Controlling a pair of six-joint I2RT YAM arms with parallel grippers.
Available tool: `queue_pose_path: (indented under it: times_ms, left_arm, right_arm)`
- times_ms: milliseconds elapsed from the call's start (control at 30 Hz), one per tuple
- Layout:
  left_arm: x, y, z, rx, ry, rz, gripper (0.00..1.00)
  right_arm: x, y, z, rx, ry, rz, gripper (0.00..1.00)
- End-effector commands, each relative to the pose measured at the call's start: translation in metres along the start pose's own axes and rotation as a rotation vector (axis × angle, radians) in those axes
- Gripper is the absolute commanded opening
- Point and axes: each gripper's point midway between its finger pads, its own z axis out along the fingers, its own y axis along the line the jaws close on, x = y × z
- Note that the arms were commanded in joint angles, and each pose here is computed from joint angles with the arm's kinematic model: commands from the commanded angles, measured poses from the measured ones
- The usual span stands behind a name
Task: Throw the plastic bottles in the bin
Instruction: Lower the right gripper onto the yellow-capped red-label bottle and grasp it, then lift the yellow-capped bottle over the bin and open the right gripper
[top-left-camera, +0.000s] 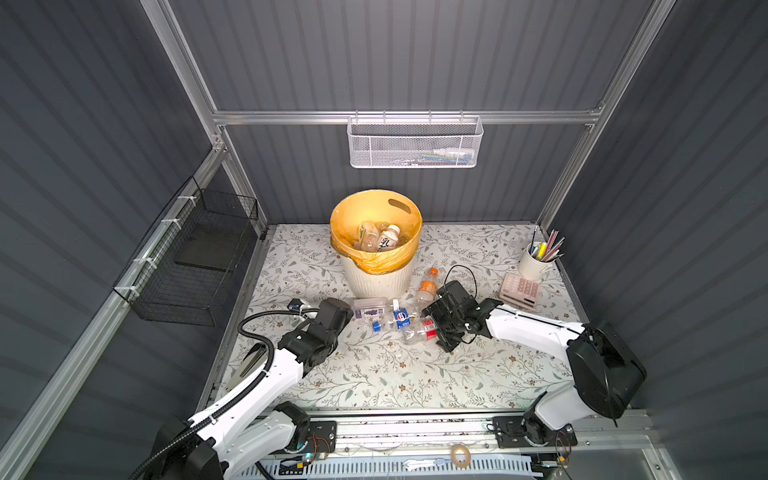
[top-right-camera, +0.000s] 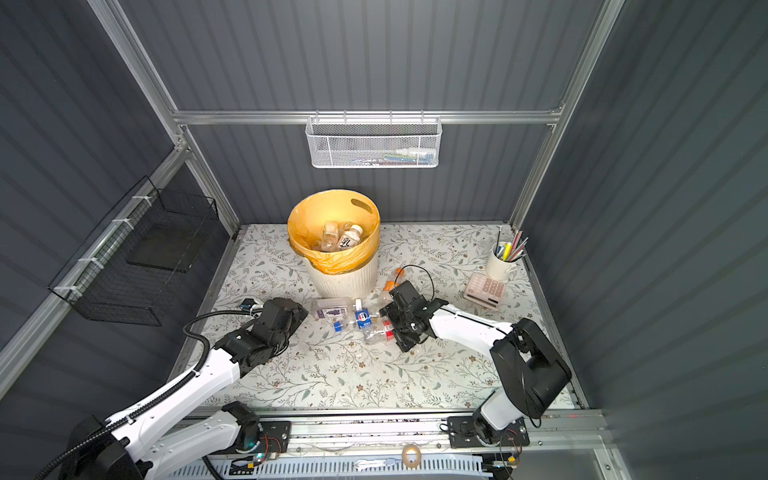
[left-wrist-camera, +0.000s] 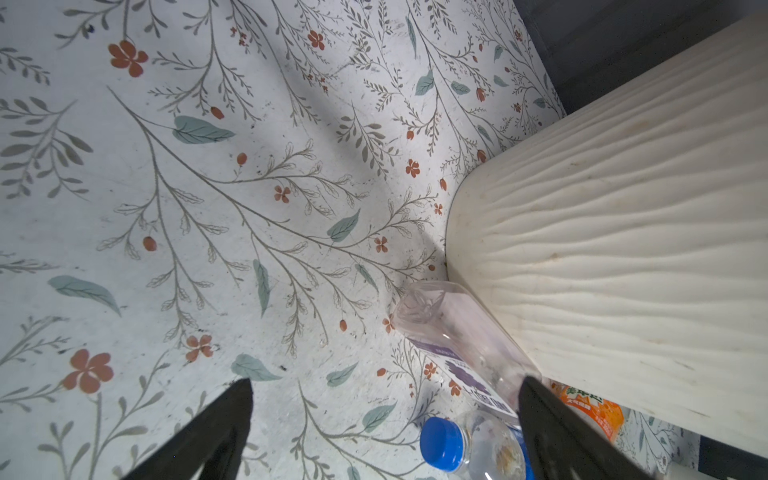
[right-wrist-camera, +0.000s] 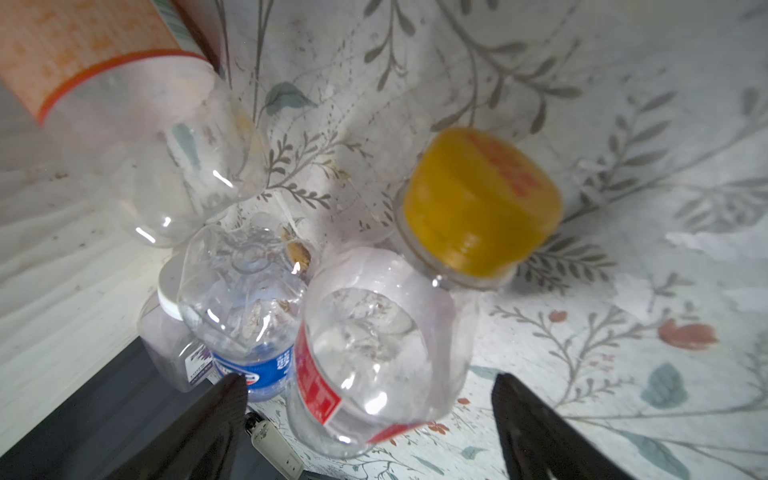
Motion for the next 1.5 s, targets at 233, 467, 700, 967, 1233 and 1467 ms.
queue_pose_path:
  times_ms: [233,467,700,967,1233,1467]
  left_arm:
    - [-0.001,0.02,-0.002,-0.051,-0.021,0.052,0.99]
    - [-0.002,0.023,-0.004,-0.054,-0.03,0.043,0.99]
    - [-0.003,0.027,-0.004,-0.062,-0.038,0.037,0.99]
    - [-0.005,0.038,-0.006,-0.089,-0.055,0.045,0.99]
    - [-0.002,0.043,-0.006,-0.098,-0.044,0.042,0.99]
    - [0.0,0.04,-0.004,-0.094,-0.029,0.043,0.99]
  right_arm:
    - [-0.001,-0.005,0.02,0.043,0.001,0.025,0.76]
    - [-0.021,-0.027,0.014,0.065,-0.06,0.052,0.6]
    - [-0.055,-0.023,-0.018,-0.026,-0.176,-0.01,0.52]
    - [-0.114,0.051,-0.116,-0.37,-0.335,-0.252,0.52]
    - [-0.117,0.174,-0.244,-0.668,-0.447,-0.612,0.55]
    - [-0.049,0.286,-0.264,-0.893,-0.259,-0.866,0.56]
